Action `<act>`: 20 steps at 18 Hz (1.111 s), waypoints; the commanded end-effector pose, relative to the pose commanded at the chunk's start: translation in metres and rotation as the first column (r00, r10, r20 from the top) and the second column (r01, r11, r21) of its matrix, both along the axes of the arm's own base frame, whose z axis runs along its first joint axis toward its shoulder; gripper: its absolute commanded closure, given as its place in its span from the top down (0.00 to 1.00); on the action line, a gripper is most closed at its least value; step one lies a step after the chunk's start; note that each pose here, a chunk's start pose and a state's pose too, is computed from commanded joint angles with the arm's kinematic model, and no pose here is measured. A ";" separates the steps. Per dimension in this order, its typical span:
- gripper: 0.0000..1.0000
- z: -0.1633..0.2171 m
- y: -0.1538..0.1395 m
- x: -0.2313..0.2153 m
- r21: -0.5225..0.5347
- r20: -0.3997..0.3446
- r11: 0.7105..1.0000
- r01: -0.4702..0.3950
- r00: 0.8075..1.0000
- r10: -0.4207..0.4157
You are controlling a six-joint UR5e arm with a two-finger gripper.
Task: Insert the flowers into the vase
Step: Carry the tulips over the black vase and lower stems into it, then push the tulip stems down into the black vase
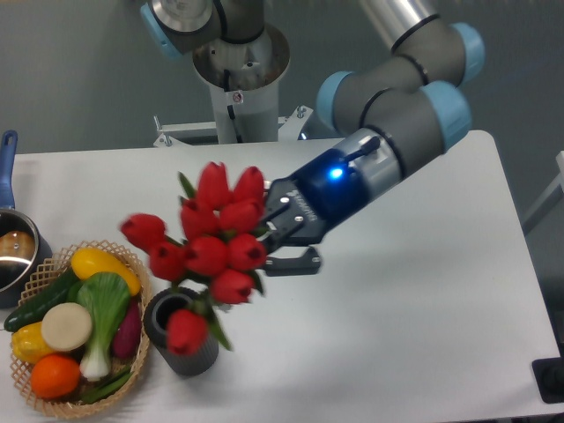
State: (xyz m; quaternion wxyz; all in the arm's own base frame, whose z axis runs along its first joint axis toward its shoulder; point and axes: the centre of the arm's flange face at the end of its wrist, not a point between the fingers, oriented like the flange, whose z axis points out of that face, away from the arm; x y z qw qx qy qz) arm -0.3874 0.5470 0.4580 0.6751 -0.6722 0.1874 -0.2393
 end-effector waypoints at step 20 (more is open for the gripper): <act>0.37 -0.122 0.005 0.029 0.003 0.013 1.000 0.029 0.999 -0.029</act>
